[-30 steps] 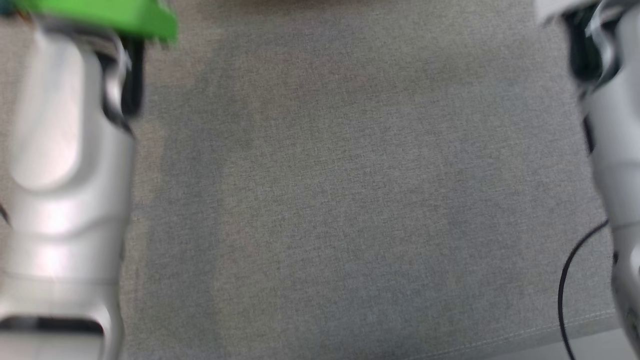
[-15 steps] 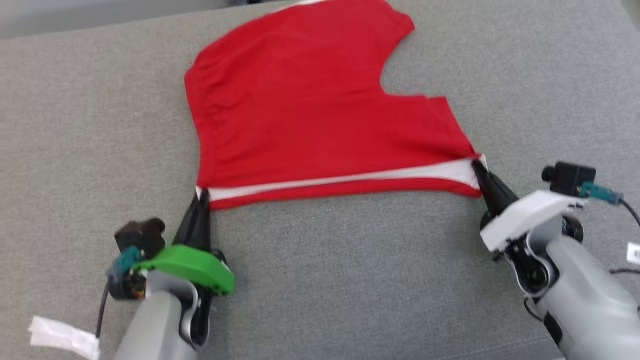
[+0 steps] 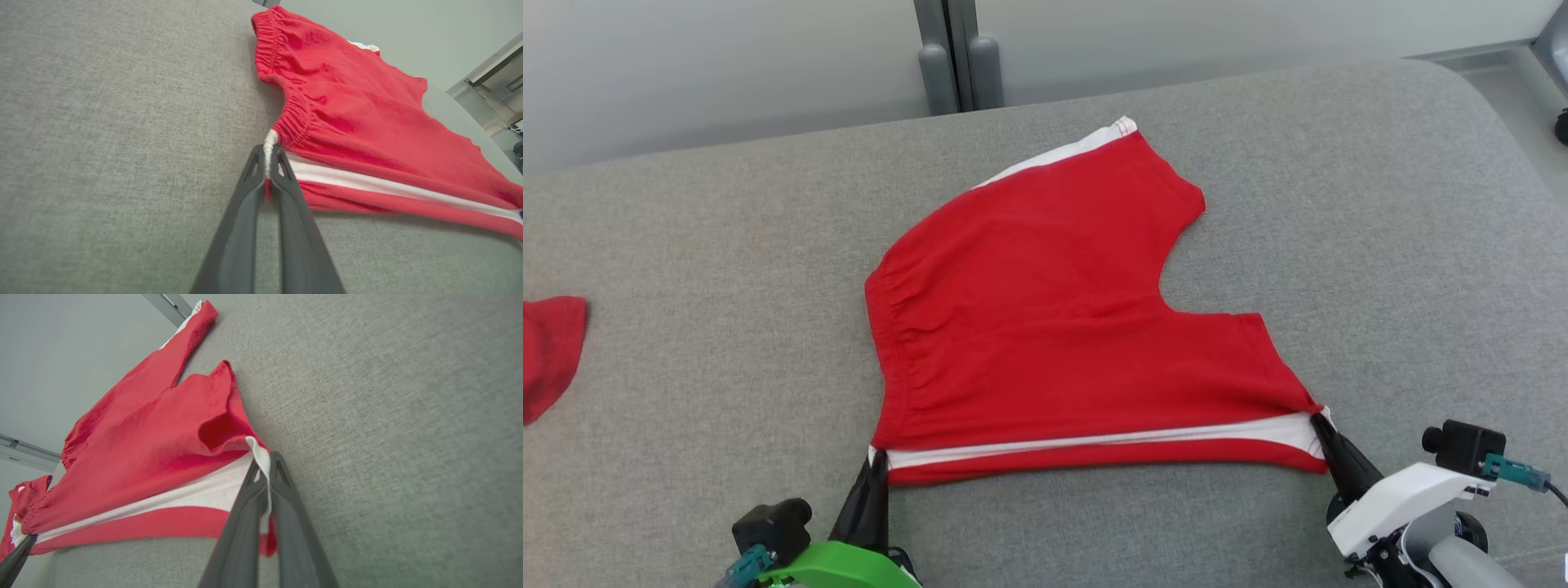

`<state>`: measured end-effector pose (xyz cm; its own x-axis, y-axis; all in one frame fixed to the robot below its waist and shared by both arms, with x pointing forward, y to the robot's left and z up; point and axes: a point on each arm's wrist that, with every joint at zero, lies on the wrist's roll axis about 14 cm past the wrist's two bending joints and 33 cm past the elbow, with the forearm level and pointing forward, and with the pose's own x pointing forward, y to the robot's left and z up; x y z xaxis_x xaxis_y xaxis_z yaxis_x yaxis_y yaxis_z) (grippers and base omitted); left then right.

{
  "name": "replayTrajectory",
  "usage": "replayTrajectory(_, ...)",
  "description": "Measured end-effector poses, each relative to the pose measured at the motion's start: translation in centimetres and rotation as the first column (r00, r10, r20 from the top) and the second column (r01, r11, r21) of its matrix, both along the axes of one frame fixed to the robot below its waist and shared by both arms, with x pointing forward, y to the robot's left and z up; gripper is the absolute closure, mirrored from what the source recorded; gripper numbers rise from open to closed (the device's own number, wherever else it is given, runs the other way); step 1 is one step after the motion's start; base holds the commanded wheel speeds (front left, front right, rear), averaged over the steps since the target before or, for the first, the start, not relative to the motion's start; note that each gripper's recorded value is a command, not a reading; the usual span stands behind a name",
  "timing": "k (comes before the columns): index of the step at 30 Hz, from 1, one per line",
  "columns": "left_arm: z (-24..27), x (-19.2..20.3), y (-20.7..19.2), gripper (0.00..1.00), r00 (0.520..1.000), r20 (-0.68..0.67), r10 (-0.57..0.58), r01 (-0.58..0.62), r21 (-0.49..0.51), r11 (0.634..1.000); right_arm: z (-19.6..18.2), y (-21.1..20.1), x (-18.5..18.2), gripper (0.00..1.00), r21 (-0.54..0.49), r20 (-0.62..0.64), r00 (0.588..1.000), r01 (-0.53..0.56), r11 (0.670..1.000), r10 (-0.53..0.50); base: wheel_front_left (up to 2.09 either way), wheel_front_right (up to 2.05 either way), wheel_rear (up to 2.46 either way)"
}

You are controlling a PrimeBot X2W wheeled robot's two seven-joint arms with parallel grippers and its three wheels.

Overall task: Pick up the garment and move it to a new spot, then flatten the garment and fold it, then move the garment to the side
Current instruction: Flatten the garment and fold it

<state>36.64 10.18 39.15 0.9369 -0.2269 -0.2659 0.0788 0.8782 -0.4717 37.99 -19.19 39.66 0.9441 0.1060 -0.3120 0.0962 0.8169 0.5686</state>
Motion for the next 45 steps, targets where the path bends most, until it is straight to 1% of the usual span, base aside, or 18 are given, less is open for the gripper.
replayTrajectory(5, 1.7, -1.7, -0.6, 1.0, 0.998, 0.052, -0.021, 0.022, -0.011, 1.0, 1.1, 0.1, -1.2, 1.0, 0.017, 0.039, 0.999, 0.01, 1.0, -0.011, 0.0, 0.0, 0.0)
replayTrajectory(11, 4.5, -1.3, -1.7, 1.0, 0.986, 0.152, -0.065, 0.063, 0.014, 0.998, 4.3, 0.3, 0.5, 1.0, 0.023, 0.144, 0.99, -0.003, 1.0, 0.0, 0.0, 0.0, 0.0)
replayTrajectory(15, 6.6, 0.8, -2.2, 1.0, 0.972, 0.223, -0.077, 0.076, 0.014, 0.997, 7.1, 0.9, 3.5, 1.0, 0.008, 0.229, 0.973, -0.032, 0.999, 0.029, 0.0, 0.0, 0.0)
replayTrajectory(20, 8.4, 3.8, -2.5, 1.0, 0.955, 0.284, -0.086, 0.083, 0.022, 0.996, 10.4, 1.7, 8.1, 1.0, -0.041, 0.306, 0.948, -0.08, 0.996, 0.088, 0.0, 0.0, 0.0)
replayTrajectory(23, 9.2, 5.8, -2.7, 1.0, 0.946, 0.312, -0.092, 0.088, 0.027, 0.996, 11.8, 2.1, 11.1, 1.0, -0.066, 0.33, 0.938, -0.092, 0.994, 0.109, 0.0, 0.0, 0.0)
replayTrajectory(26, 9.1, 7.9, -2.7, 1.0, 0.945, 0.312, -0.094, 0.089, 0.03, 0.996, 12.5, 2.7, 14.2, 1.0, -0.1, 0.34, 0.931, -0.101, 0.99, 0.13, 0.0, 0.0, 0.0)
replayTrajectory(31, 8.9, 11.0, -2.5, 1.0, 0.946, 0.313, -0.083, 0.081, 0.021, 0.997, 12.5, 4.2, 18.5, 1.0, -0.161, 0.333, 0.926, -0.129, 0.978, 0.177, 0.0, 0.0, 0.0)
replayTrajectory(36, 7.5, 13.1, -2.0, 1.0, 0.958, 0.28, -0.063, 0.062, 0.01, 0.998, 10.6, 5.7, 21.9, 1.0, -0.211, 0.297, 0.931, -0.154, 0.965, 0.213, 0.0, 0.0, 0.0)
replayTrajectory(41, 6.1, 14.3, -1.1, 1.0, 0.968, 0.247, -0.034, 0.03, 0.019, 0.999, 8.3, 7.7, 23.9, 1.0, -0.235, 0.261, 0.933, -0.186, 0.954, 0.246, 0.0, 0.0, 0.0)
replayTrajectory(42, 5.8, 14.5, -0.9, 1.0, 0.97, 0.241, -0.03, 0.026, 0.021, 0.999, 7.8, 8.1, 24.2, 0.96, -0.243, 0.253, 0.933, -0.194, 0.951, 0.255, 0.0, 0.0, 0.0)
replayTrajectory(43, 5.5, 14.6, -0.7, 1.0, 0.972, 0.234, -0.026, 0.021, 0.024, 1.0, 7.4, 8.5, 24.4, 0.88, -0.243, 0.249, 0.933, -0.198, 0.949, 0.259, 0.0, 0.0, 0.0)
replayTrajectory(44, 5.3, 14.6, -0.6, 1.0, 0.973, 0.228, -0.023, 0.017, 0.026, 1.0, 7.1, 8.7, 24.6, 0.83, -0.243, 0.244, 0.934, -0.201, 0.949, 0.261, 0.0, 0.0, 0.0)
replayTrajectory(45, 5.0, 14.6, -0.5, 1.0, 0.975, 0.221, -0.019, 0.014, 0.027, 1.0, 6.7, 9.0, 24.8, 0.7, -0.246, 0.242, 0.934, -0.203, 0.948, 0.263, 0.0, 0.0, 0.0)
